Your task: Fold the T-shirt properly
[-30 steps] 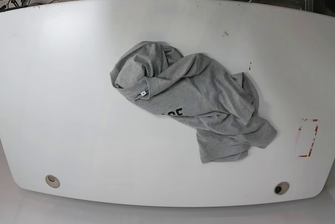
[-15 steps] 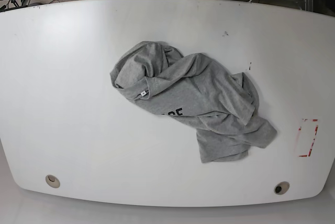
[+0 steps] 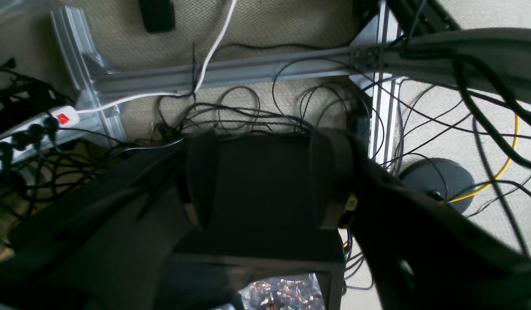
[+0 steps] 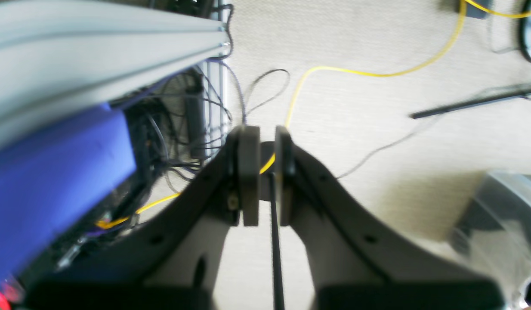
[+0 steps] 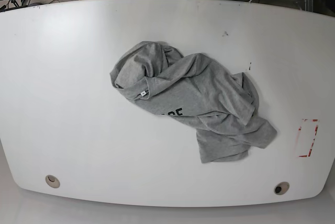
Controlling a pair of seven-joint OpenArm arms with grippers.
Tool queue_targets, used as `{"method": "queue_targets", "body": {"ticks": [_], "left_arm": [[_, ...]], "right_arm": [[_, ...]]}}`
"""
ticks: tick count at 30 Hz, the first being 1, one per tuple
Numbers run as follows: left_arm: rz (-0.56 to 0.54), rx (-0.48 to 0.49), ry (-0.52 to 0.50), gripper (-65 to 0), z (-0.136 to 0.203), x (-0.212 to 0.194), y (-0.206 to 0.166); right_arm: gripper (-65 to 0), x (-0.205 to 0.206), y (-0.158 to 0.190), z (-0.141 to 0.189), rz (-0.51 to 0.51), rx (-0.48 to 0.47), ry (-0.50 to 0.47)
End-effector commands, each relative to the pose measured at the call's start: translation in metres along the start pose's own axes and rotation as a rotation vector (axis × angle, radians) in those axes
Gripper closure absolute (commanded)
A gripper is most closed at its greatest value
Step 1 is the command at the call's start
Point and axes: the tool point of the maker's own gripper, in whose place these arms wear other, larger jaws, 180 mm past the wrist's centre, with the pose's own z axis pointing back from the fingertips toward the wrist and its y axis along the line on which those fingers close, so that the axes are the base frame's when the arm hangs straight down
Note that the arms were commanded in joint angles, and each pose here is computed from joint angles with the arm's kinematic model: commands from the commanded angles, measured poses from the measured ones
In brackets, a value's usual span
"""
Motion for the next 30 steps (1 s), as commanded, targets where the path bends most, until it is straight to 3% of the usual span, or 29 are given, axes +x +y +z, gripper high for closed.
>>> {"method": "queue_targets", "body": {"ticks": [1, 11, 21, 30], "left_arm": [[-0.006, 0.008, -0.035, -30.7, 0.012, 0.002, 0.003], [-0.05, 0.019, -0.138, -30.7, 0.048, 0.023, 0.016], [-0.069, 0.008, -0.214, -30.7, 0.09, 0.038, 0.012], [-0.073, 0.069, -0.271, -30.7, 0.126, 0.054, 0.036]], "right_arm": [[-5.9, -0.003, -0.003, 0.011, 0.0, -0.013, -0.024], [-5.9, 0.015, -0.002, 0.052, 0.053, -0.034, -0.134], [-5.9, 0.025, 0.006, 0.09, -0.02, -0.005, -0.168], [-5.7, 0.042, 0.01, 0.129, -0.011, 0.0, -0.225]]}}
